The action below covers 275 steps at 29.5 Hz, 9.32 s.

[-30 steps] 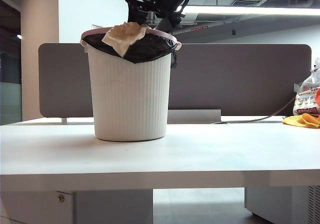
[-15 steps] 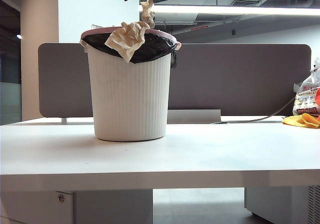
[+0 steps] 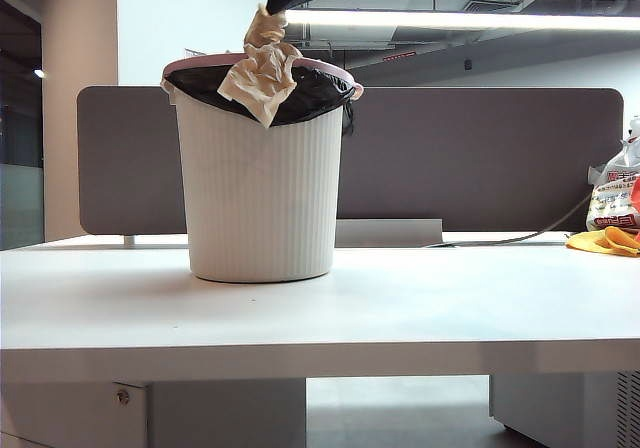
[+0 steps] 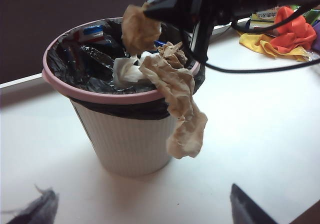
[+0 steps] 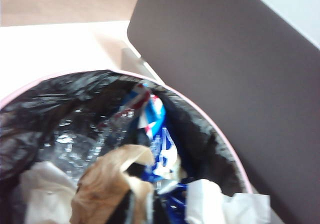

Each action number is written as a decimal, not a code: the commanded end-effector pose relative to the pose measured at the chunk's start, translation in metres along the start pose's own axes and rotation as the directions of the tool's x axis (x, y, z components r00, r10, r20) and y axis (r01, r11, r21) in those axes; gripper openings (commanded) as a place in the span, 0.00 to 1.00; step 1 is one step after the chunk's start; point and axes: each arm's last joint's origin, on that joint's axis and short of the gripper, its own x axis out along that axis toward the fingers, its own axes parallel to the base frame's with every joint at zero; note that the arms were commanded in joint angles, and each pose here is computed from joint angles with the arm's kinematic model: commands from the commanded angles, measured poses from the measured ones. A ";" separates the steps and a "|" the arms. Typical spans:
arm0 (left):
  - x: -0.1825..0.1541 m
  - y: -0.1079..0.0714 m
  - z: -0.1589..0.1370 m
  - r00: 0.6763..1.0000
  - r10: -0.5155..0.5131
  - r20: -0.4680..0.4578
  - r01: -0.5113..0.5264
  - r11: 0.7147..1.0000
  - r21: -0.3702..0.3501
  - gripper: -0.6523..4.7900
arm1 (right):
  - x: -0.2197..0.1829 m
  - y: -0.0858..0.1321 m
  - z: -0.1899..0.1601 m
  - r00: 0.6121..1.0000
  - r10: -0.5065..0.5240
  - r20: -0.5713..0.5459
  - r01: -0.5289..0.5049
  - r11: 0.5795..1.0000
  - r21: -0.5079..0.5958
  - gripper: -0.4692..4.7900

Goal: Pick up all the trash on the table and put it in the trash can.

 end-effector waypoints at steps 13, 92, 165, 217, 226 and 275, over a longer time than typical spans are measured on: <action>-0.001 0.000 0.002 1.000 -0.006 0.018 0.005 1.000 0.009 1.00 | -0.002 0.000 0.007 0.999 -0.024 0.039 0.027 0.998 -0.063 1.00; -0.001 0.000 -0.003 0.999 -0.007 -0.035 0.006 1.000 -0.003 1.00 | 0.035 0.016 -0.040 0.980 0.133 -0.149 -0.112 0.984 0.141 0.98; 0.177 0.009 0.025 0.752 -0.275 0.600 0.107 0.948 0.301 0.69 | -0.076 -0.052 0.042 0.518 0.672 0.529 -0.838 0.274 0.473 0.96; 0.166 0.027 0.065 0.913 0.044 0.407 -0.102 0.987 0.122 0.74 | -0.092 -0.075 0.020 0.800 0.450 0.396 -0.591 0.703 0.395 0.56; 0.080 0.021 0.072 0.951 0.167 0.260 -0.189 0.980 0.064 0.11 | -0.140 -0.075 0.025 0.984 0.140 0.109 -0.173 0.895 0.411 0.07; -0.015 0.003 -0.153 0.988 0.083 0.131 -0.066 0.989 -0.130 0.11 | -0.526 0.081 0.021 0.981 -0.151 0.122 0.086 0.902 0.424 0.07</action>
